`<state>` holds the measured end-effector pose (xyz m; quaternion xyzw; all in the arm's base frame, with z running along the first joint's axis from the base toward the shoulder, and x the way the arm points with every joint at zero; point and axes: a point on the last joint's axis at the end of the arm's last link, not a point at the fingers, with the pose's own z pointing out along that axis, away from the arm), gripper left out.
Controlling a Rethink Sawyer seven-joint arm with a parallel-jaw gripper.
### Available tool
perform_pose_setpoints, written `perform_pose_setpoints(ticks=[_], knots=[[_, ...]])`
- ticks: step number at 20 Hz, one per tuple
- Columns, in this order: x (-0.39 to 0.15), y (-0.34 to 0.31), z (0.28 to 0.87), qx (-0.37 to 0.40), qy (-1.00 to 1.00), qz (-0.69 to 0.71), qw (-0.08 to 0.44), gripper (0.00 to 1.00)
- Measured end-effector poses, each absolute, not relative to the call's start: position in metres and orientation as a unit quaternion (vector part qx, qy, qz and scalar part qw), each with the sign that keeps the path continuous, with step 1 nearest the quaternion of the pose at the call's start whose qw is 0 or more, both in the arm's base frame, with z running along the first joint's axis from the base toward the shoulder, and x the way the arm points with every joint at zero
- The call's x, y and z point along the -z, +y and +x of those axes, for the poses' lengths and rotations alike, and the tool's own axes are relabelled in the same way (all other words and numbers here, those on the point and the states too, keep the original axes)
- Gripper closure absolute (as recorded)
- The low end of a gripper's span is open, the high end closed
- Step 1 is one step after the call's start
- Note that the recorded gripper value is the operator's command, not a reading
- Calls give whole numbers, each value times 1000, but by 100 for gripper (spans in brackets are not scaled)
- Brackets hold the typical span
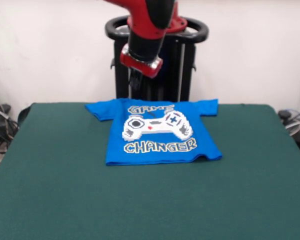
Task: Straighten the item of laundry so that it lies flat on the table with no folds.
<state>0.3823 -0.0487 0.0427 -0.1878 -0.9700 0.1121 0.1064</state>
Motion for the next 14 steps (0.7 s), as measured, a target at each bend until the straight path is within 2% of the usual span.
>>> perform_pose_setpoints(ticks=[6, 10, 14], knots=[[-25, -49, 424, -107, -980, -165, 3, 100], [-17, -49, 441, -104, -982, -156, -30, 100], [-14, -48, 451, -102, -982, -153, -37, 100]])
